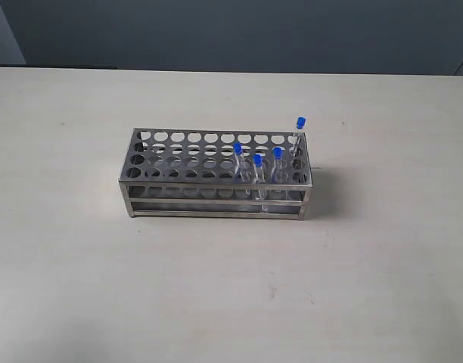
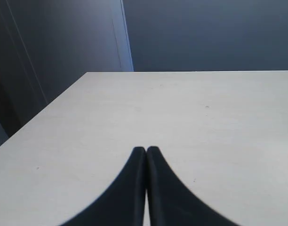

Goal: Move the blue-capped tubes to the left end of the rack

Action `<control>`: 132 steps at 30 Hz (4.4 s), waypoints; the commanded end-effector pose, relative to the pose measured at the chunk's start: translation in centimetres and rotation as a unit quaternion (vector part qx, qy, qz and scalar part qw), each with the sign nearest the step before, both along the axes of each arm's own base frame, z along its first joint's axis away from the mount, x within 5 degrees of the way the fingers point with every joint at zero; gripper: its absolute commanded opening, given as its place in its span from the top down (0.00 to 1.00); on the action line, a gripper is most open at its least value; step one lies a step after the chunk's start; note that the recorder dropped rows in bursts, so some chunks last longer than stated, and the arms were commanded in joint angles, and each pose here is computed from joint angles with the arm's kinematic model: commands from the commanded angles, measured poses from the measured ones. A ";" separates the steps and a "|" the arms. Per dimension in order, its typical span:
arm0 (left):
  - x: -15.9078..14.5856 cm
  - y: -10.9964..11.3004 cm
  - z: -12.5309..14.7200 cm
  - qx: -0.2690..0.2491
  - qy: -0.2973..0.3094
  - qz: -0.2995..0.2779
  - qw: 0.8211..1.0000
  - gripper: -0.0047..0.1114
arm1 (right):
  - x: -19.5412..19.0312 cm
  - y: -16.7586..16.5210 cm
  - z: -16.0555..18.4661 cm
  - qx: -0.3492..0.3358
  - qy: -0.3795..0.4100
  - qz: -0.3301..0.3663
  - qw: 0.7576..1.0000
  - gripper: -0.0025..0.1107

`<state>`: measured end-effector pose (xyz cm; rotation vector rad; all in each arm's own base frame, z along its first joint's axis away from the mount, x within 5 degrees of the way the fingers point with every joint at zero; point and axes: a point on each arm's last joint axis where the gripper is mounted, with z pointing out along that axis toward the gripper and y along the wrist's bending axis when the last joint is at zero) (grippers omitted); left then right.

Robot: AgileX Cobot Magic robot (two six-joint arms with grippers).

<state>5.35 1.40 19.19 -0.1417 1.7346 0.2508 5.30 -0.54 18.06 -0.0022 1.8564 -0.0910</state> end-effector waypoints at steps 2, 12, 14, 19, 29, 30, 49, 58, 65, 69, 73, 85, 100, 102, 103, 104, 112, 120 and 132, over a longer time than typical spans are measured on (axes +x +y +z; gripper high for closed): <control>0.0 0.0 0.0 0.000 -0.005 0.001 1.000 0.96 | 0.1 -0.1 0.7 -0.037 -0.041 0.006 0.998 0.98; 0.0 0.0 0.0 0.000 -0.005 0.001 1.000 0.96 | 0.2 0.4 3.9 0.193 -0.222 0.008 0.956 0.98; 0.0 0.0 0.0 0.000 -0.005 0.001 1.000 0.96 | 0.2 0.3 4.0 0.228 -0.227 0.003 0.947 0.98; 0.0 0.0 0.0 0.000 -0.005 0.001 1.000 0.96 | 0.1 0.1 4.5 0.246 -0.260 -0.001 0.934 0.98; 0.0 0.0 0.0 0.000 -0.005 0.001 1.000 0.96 | -1.2 0.4 8.4 0.217 -0.403 0.060 0.887 0.98; 0.0 0.0 0.0 0.000 -0.005 0.001 1.000 0.96 | -1.3 0.9 9.7 0.195 -0.416 0.085 0.884 0.98; 0.0 0.0 0.0 0.000 -0.005 0.001 1.000 0.96 | 24.3 8.3 16.3 0.015 -0.173 0.218 0.960 0.98; 0.0 0.0 0.0 0.000 -0.005 0.001 1.000 0.96 | 28.0 9.8 3.7 0.027 -0.059 0.191 0.979 0.98; 0.0 0.0 0.0 0.000 -0.005 0.001 1.000 0.96 | 27.4 11.8 2.2 0.012 -0.031 0.308 0.951 0.74; 0.0 0.0 0.0 0.000 -0.005 0.001 1.000 0.96 | 27.6 11.4 1.5 0.047 0.000 0.276 0.960 0.53; 0.0 0.0 0.0 0.000 -0.005 0.001 1.000 0.96 | 27.9 11.4 0.3 0.049 0.014 0.269 0.962 0.52; 0.0 0.0 0.0 0.000 -0.005 0.001 1.000 0.96 | 28.5 11.7 -3.1 0.059 0.046 0.271 0.960 0.52; 0.0 0.0 0.0 0.000 -0.005 0.001 1.000 0.96 | 29.6 12.3 -4.7 0.052 0.055 0.290 0.954 0.52; 0.0 0.0 0.0 0.000 -0.005 0.001 1.000 0.96 | 29.6 12.2 -4.8 0.051 0.059 0.288 0.954 0.52; 0.0 0.0 0.0 0.000 -0.005 0.001 1.000 0.96 | 29.6 12.2 -4.9 0.049 0.064 0.287 0.955 0.52; 0.0 0.0 0.0 0.000 -0.005 0.001 1.000 0.96 | 29.6 12.2 -5.0 0.048 0.068 0.286 0.955 0.52; 0.0 0.0 0.0 0.000 -0.005 0.001 1.000 0.96 | 29.6 12.1 -5.7 0.049 0.080 0.283 0.955 0.67; 0.0 0.0 0.0 0.000 -0.005 0.001 1.000 0.96 | 29.6 12.2 -5.7 0.058 0.083 0.282 0.954 0.97; 0.0 0.0 0.0 0.000 -0.005 0.001 1.000 0.96 | 29.4 12.0 -3.9 0.050 0.072 0.279 0.956 0.97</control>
